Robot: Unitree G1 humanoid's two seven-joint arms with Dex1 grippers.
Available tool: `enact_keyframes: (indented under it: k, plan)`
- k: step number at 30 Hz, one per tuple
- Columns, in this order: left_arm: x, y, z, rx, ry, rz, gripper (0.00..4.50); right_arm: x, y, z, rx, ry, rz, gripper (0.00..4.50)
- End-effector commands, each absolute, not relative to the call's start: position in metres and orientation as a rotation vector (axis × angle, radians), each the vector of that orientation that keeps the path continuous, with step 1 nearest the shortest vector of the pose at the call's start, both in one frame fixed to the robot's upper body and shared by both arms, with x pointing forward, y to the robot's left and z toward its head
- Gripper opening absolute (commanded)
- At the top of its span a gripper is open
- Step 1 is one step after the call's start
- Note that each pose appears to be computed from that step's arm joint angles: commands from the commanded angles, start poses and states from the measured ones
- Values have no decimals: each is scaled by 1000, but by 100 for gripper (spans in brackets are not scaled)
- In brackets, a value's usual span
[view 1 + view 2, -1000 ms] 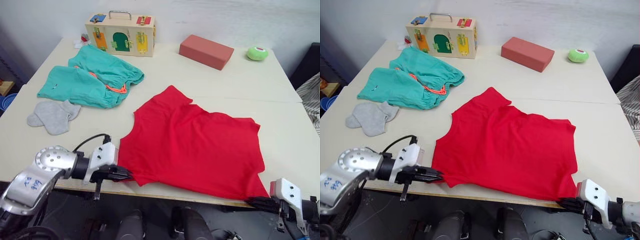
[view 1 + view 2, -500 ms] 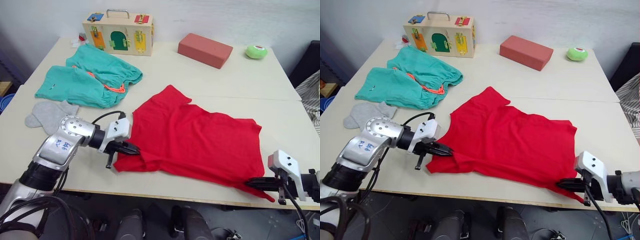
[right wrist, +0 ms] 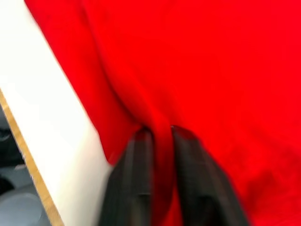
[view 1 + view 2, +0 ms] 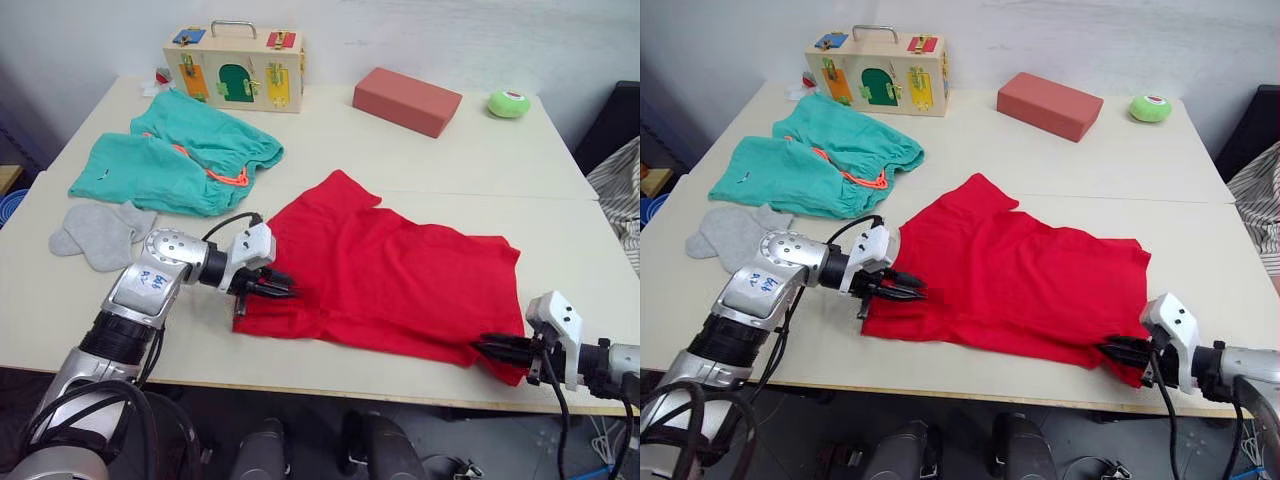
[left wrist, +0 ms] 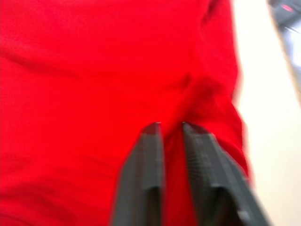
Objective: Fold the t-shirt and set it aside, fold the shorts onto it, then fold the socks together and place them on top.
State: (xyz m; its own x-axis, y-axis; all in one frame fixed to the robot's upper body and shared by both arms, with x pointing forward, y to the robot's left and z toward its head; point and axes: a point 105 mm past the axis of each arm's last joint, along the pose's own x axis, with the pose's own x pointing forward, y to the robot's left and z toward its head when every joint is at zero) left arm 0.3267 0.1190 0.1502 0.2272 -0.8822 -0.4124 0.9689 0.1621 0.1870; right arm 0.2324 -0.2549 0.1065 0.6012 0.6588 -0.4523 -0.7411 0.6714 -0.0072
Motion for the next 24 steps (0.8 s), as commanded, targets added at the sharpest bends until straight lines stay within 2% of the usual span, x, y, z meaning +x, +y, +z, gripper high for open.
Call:
enact_keyframes:
  k: [1,4,6,9,10,11,15,17,20,21,24]
  plan:
    - [335,136,181,359,49,-1183,220,239,-262,141,-296,254,727,203]
    - [327,154,187,344,3,-1133,317,234,-264,156,-303,172,688,309]
    - [313,161,189,329,-4,-1151,317,224,-253,160,-288,163,745,376]
    - [287,159,187,321,26,-1249,317,205,-220,162,-232,161,897,376]
    - [277,157,180,342,56,-1295,317,202,-208,162,-218,146,933,357]
    - [268,155,171,377,81,-1332,298,199,-195,160,-203,132,970,330]
    - [246,148,135,432,143,-1390,189,196,-161,144,-223,83,1019,195]
    - [250,146,125,438,132,-1339,123,194,-155,131,-235,87,1009,122]
    - [264,148,110,454,137,-1214,26,203,-170,111,-289,80,887,14]
    - [270,150,107,461,134,-1172,2,205,-176,105,-324,85,857,0]
    - [279,154,101,425,152,-1097,2,213,-201,94,-352,103,737,0]
